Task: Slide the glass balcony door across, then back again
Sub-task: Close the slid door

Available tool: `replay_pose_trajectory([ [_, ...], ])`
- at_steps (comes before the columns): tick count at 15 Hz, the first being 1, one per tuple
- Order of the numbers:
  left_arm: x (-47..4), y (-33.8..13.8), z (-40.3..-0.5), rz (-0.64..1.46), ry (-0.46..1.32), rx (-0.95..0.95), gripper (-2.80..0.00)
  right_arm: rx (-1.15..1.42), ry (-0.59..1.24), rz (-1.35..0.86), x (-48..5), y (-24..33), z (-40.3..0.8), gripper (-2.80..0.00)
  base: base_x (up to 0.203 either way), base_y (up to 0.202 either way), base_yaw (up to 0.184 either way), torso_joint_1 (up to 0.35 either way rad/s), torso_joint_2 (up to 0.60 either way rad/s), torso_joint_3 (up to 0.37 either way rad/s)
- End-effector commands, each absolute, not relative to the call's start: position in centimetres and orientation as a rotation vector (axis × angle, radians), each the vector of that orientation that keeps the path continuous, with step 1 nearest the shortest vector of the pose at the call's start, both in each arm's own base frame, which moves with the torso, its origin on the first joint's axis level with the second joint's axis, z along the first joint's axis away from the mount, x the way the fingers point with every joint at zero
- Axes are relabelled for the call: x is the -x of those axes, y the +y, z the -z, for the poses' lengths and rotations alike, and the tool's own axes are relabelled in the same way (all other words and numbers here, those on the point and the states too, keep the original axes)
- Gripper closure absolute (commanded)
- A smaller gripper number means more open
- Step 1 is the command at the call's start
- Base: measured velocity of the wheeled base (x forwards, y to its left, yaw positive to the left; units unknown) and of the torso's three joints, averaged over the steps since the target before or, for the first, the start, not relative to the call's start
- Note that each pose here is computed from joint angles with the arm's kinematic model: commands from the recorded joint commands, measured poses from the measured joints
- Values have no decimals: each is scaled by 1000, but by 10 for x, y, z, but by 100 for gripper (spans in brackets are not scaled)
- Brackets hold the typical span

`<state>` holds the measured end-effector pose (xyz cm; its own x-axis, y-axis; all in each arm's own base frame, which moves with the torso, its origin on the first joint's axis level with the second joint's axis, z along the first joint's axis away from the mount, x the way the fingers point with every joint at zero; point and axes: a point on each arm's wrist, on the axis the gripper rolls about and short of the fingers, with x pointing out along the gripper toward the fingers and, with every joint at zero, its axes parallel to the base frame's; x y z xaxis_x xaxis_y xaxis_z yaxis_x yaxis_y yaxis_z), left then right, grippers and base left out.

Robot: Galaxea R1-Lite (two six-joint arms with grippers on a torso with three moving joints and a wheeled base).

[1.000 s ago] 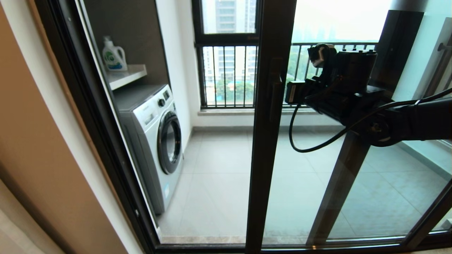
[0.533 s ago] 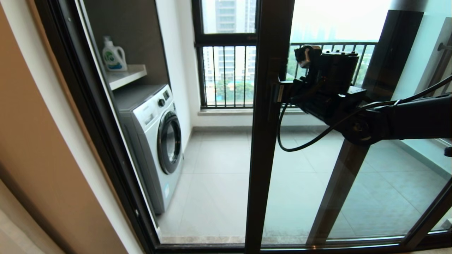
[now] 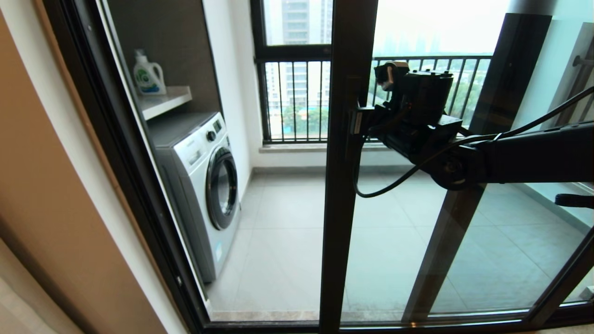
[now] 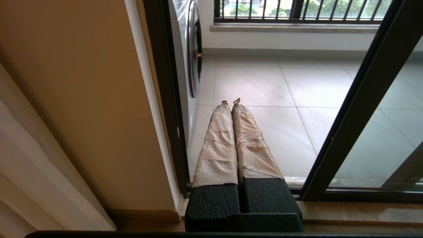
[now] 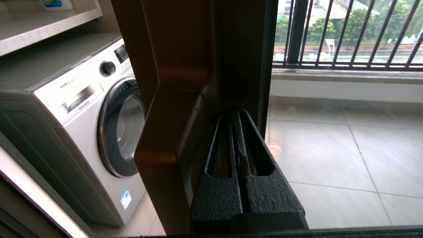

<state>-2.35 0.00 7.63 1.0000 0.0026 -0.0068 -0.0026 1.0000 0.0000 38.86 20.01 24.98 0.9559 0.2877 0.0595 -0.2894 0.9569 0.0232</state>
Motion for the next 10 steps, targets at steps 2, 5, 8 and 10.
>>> replay_pose_trajectory([
  [2,23,0,-76,-3,8,0,0,-31,-51,-322,-394,214,-242,0,0,0,0,0,0,0],
  [5,23,0,-76,-3,9,0,0,-36,-61,-346,-395,228,-241,0,0,0,0,0,0,0],
  [8,23,0,-76,-3,9,-1,0,-35,-56,-370,-393,240,-239,0,0,0,0,0,0,0],
  [10,23,0,-76,-5,8,0,0,-36,-55,-366,-391,243,-239,0,0,0,0,0,0,0],
])
